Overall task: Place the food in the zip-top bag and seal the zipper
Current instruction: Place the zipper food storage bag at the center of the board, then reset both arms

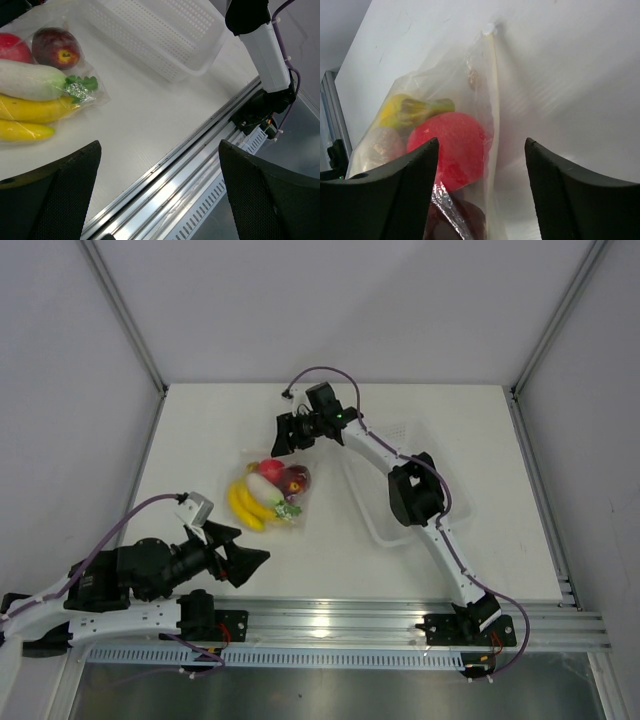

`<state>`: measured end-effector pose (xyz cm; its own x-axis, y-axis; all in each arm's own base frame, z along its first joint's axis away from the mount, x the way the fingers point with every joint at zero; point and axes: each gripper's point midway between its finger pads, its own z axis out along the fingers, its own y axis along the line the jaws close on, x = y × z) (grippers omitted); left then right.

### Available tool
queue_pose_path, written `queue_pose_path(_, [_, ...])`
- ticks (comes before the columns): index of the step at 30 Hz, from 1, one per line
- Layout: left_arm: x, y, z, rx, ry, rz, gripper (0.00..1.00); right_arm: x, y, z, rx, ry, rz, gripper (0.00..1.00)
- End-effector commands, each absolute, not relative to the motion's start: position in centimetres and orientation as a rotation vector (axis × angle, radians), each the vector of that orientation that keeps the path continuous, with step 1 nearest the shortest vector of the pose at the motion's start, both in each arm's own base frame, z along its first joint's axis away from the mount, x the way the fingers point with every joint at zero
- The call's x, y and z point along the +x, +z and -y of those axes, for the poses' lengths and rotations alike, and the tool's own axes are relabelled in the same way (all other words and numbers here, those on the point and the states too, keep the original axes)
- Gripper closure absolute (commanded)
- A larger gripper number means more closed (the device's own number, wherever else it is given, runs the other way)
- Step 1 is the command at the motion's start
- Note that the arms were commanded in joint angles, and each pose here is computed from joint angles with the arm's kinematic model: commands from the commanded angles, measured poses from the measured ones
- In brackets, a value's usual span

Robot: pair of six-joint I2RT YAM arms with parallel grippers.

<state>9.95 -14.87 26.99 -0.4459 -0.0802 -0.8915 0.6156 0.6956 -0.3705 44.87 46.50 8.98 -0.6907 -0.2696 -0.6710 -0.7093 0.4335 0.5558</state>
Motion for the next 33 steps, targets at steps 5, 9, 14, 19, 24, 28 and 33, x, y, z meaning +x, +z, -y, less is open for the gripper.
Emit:
queue_pose_path(5, [10.4,27.1,14.5,0.356,-0.851,-1.865,0.00,48.6,17.1,-45.5,-0.734,1.081,-2.044,0.01])
queue_pose_path(9, [10.5,26.3,14.6,0.340,-0.845,-1.885,0.01,49.1,20.8,-43.5,-0.649,0.950,-2.038,0.01])
queue_pose_path(14, [10.2,25.3,15.8,0.378,-0.841,-1.914,0.00,47.4,25.0,-40.0,-0.564,0.795,-2.047,0.00])
queue_pose_path(19, [10.0,24.7,18.4,0.422,-0.891,-1.906,0.00,42.0,27.4,-33.8,-0.458,0.619,-2.094,0.01])
queue_pose_path(24, [11.0,23.9,20.6,0.416,-0.938,-1.932,0.01,35.1,27.7,-28.8,-0.380,0.579,-2.098,0.01])
queue_pose_path(28, [12.7,24.3,21.6,0.367,-0.996,-1.912,0.00,29.1,27.1,-24.9,-0.306,0.614,-2.080,0.00])
queue_pose_path(33, [16.9,26.3,20.8,0.165,-1.074,-1.848,0.01,22.2,24.5,-20.6,-0.163,0.687,-2.049,0.01])
